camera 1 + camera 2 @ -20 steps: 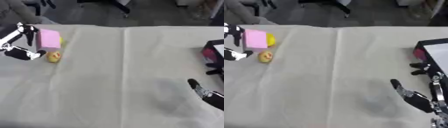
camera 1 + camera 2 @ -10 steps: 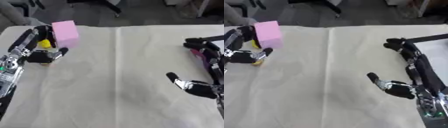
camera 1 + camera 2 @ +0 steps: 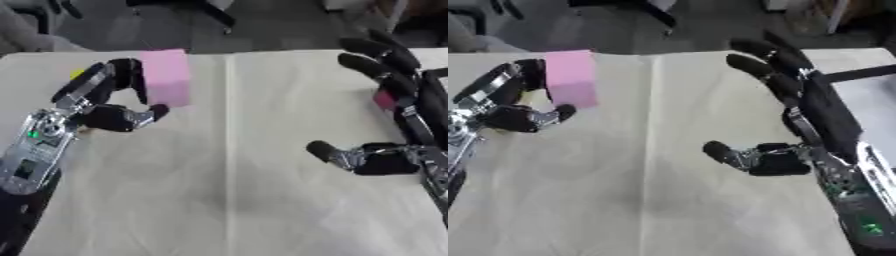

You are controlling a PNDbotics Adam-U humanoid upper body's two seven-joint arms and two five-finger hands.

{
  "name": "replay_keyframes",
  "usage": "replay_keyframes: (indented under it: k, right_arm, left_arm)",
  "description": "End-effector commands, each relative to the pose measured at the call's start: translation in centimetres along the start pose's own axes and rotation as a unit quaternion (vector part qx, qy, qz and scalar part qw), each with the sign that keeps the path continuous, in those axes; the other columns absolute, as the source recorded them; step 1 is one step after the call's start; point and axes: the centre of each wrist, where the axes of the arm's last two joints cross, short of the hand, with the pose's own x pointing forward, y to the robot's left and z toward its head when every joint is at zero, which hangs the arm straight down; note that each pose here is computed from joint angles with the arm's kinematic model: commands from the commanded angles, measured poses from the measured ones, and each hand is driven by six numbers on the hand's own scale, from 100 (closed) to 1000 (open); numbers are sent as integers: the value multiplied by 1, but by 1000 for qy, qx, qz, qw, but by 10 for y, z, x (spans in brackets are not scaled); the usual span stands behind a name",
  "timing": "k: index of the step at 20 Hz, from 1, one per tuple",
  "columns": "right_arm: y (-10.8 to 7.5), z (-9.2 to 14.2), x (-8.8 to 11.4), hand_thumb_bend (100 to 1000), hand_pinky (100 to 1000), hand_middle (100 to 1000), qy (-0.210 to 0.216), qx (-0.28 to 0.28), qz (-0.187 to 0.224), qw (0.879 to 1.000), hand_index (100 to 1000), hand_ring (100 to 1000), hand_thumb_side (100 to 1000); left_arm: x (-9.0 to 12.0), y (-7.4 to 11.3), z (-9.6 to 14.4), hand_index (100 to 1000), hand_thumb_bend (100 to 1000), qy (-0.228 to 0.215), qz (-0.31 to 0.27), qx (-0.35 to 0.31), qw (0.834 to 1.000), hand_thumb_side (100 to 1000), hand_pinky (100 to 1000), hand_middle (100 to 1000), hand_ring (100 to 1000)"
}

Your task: Pick up the objects with one hand, pass them to the other hand, and then place them into the box on the other side of the table.

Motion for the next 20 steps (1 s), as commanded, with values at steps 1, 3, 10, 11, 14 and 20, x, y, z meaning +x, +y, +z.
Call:
replay_keyframes:
  k: [1, 3, 10, 11, 14, 20]
  right_arm:
    - [-9, -12, 0, 561, 1000, 893, -48, 6, 8, 999, 924, 883, 454]
    - [-10, -17, 1, 556, 1000, 895, -67, 10, 5, 998, 929, 888, 446]
    - [-12, -29, 1, 530, 1000, 899, -122, 24, 0, 992, 957, 903, 421]
    - [-12, -31, 1, 525, 1000, 902, -129, 25, 1, 991, 963, 909, 419]
    - [-12, -39, 2, 517, 1000, 906, -156, 28, 2, 987, 975, 920, 417]
    - [-11, -49, 5, 499, 1000, 909, -192, 33, 1, 981, 989, 927, 404]
  left_arm:
    - [13, 0, -12, 516, 440, -22, 6, -46, 999, 199, 717, 386, 474]
    - [19, -3, -18, 528, 445, -32, 12, -77, 996, 206, 721, 399, 494]
    - [36, -12, -34, 550, 470, -49, 35, -166, 984, 225, 728, 423, 525]
    - [38, -12, -36, 553, 472, -50, 36, -175, 983, 227, 729, 426, 528]
    - [45, -15, -41, 554, 482, -55, 41, -192, 979, 236, 729, 427, 530]
    - [55, -21, -50, 569, 498, -62, 70, -212, 973, 240, 731, 444, 543]
